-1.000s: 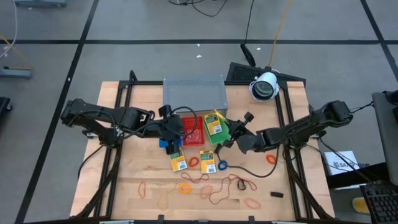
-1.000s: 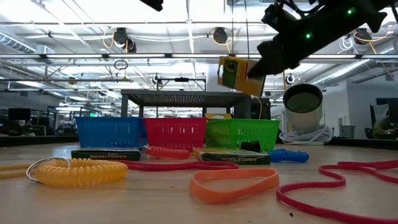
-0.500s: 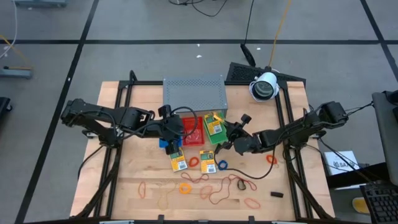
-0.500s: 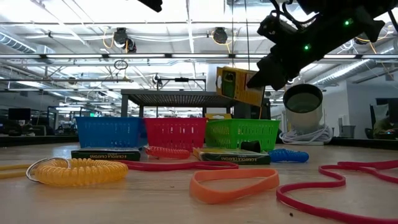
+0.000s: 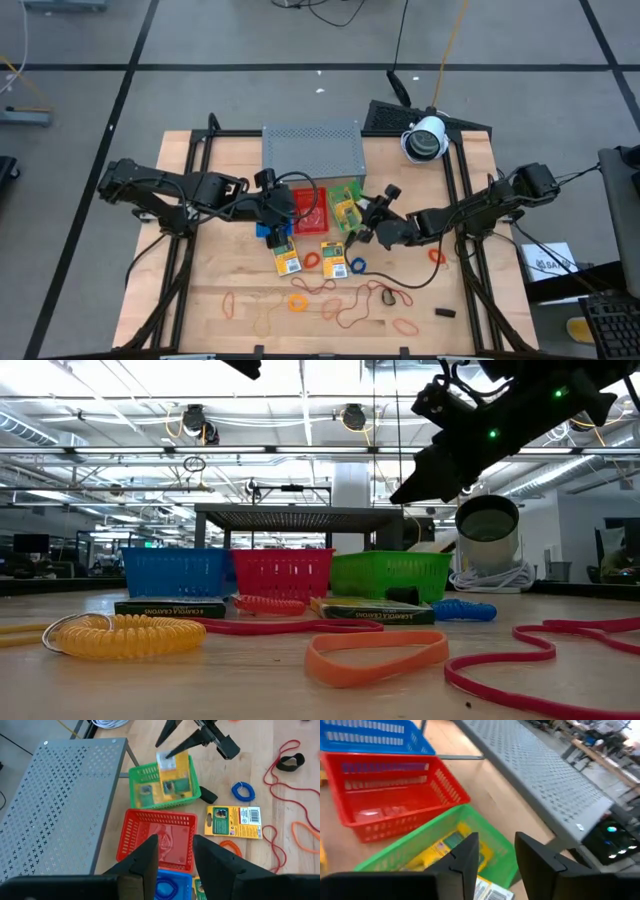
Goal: Pick & Place Office Desk Supplies
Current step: Adjust the blue bin
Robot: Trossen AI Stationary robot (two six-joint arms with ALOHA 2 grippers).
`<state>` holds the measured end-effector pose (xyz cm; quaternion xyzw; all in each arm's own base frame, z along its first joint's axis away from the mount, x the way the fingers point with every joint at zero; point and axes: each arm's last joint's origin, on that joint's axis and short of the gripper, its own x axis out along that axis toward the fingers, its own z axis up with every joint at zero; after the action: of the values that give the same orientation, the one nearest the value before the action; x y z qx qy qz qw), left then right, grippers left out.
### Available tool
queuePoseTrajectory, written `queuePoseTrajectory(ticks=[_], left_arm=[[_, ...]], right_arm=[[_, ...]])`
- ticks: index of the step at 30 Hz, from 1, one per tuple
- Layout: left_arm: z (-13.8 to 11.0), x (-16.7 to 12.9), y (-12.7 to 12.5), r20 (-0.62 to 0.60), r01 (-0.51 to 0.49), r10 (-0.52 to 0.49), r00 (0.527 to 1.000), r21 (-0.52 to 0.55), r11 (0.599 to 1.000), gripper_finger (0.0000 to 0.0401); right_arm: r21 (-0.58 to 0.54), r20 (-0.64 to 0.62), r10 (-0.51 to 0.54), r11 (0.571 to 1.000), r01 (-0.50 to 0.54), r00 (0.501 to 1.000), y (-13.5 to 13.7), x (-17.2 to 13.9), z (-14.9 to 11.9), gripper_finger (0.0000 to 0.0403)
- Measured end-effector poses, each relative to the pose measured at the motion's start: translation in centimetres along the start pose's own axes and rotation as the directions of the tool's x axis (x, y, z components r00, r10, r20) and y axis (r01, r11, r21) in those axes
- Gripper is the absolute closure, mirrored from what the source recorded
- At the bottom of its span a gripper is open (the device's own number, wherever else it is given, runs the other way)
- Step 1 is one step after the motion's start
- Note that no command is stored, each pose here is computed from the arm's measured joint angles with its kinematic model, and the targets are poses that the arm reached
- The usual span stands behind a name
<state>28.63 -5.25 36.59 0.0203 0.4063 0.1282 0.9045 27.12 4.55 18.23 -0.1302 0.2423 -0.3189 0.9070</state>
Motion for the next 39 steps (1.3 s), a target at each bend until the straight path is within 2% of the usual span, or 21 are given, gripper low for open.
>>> queuePoseTrajectory(ticks=[8,12,16,20,22,27,30,31,33,39], left_arm=[[0.0,0.0,0.0,0.000,0.000,0.000,1.000,0.001,1.000,0.0270],[0.0,0.0,0.0,0.000,0.000,0.000,1.000,0.019,1.000,0.0270],[-0.1,0.1,0.0,-0.009,-0.001,0.002,1.000,0.095,0.995,0.0270],[-0.8,0.2,0.0,-0.081,0.011,-0.001,0.997,0.134,0.991,0.0270],[-1.5,0.6,-0.2,-0.127,0.040,-0.024,0.992,0.129,0.991,0.0270],[-5.4,3.3,-2.4,-0.248,0.072,-0.039,0.968,0.128,0.989,0.0270],[-8.5,5.9,-4.2,-0.230,0.093,-0.063,0.971,0.122,0.988,0.0270],[-9.6,6.8,-4.7,-0.224,0.102,-0.072,0.972,0.127,0.987,0.0270],[-11.5,8.0,-5.4,-0.213,0.116,-0.087,0.973,0.129,0.985,0.0270],[-15.9,10.0,-6.0,-0.240,0.158,-0.135,0.961,0.078,0.984,0.0270]], right_arm=[[0.024,0.086,0.061,0.998,-0.063,0.994,0.2,-0.1,1.2,0.0278],[0.040,0.164,0.156,0.986,-0.165,0.974,0.2,-0.4,2.2,0.0278],[0.053,0.269,0.283,0.950,-0.308,0.920,-0.1,-1.1,3.6,0.0278],[0.063,0.342,0.405,0.890,-0.451,0.848,-0.8,-2.2,4.7,0.0278],[0.072,0.381,0.482,0.835,-0.545,0.789,-1.3,-3.0,5.2,0.0278],[0.057,0.454,0.679,0.624,-0.779,0.577,-2.4,-4.9,6.3,0.0277],[0.015,0.460,0.762,0.506,-0.862,0.455,-2.7,-5.8,6.5,0.0277],[0.002,0.461,0.778,0.481,-0.877,0.428,-2.8,-6.0,6.6,0.0277],[-0.010,0.462,0.789,0.462,-0.887,0.405,-2.8,-6.1,6.6,0.0277],[-0.012,0.457,0.787,0.470,-0.882,0.414,-2.7,-6.1,6.6,0.0277]])
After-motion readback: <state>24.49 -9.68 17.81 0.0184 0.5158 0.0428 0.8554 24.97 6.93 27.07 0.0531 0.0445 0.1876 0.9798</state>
